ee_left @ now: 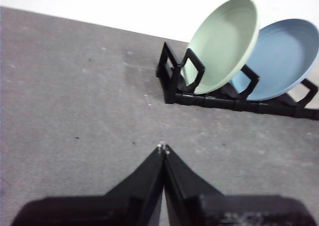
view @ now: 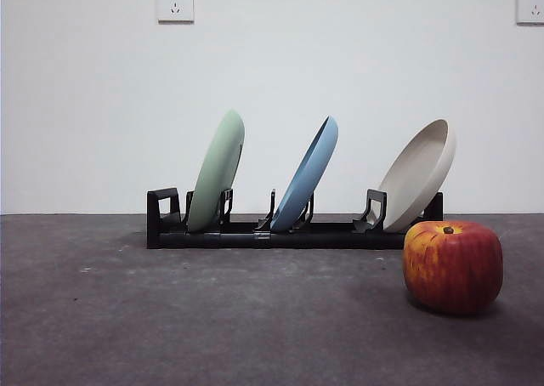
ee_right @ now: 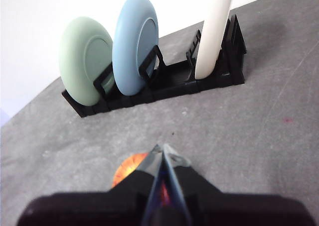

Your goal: Take the green plate from the plate rack,put the plate on the table,take the apple from the table,put the apple in the plate

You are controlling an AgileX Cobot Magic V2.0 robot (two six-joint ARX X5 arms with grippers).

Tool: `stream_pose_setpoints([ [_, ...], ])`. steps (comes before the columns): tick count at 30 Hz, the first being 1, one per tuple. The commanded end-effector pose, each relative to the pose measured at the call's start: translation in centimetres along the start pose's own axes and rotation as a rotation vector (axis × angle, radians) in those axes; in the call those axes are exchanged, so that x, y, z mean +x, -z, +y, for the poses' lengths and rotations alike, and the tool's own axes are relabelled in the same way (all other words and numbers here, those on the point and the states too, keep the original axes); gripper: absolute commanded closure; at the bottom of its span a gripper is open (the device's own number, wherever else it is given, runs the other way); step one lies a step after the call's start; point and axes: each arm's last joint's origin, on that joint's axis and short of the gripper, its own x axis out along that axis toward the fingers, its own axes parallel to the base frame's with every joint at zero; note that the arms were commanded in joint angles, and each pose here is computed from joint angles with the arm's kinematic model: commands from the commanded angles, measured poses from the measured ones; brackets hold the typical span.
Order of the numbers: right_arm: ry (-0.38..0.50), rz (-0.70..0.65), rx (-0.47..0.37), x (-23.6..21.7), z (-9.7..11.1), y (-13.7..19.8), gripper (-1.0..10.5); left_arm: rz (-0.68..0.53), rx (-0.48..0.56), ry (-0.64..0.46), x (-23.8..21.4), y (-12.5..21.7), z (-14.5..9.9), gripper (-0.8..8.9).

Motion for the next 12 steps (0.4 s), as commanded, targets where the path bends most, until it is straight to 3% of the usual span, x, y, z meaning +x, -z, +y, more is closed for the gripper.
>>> stream_pose_setpoints([
  [1, -0.019, -0.041, 0.006, -0.4, 0.7, -1.4, 9.6, -0.025, -0.021, 0.028, -0.6, -1.4, -0.5, 8.21],
  [8, -0.042, -0.075, -0.012, -1.3, 2.3, -4.8, 9.6, -0.01, -0.019, 0.083, -1.9, -4.2, -1.7, 8.21],
  [12, -0.067, -0.022, -0.049, -1.6, 3.4, -7.0, 9.6, 0.013, -0.021, 0.141, -2.3, -5.9, -2.4, 8.21],
])
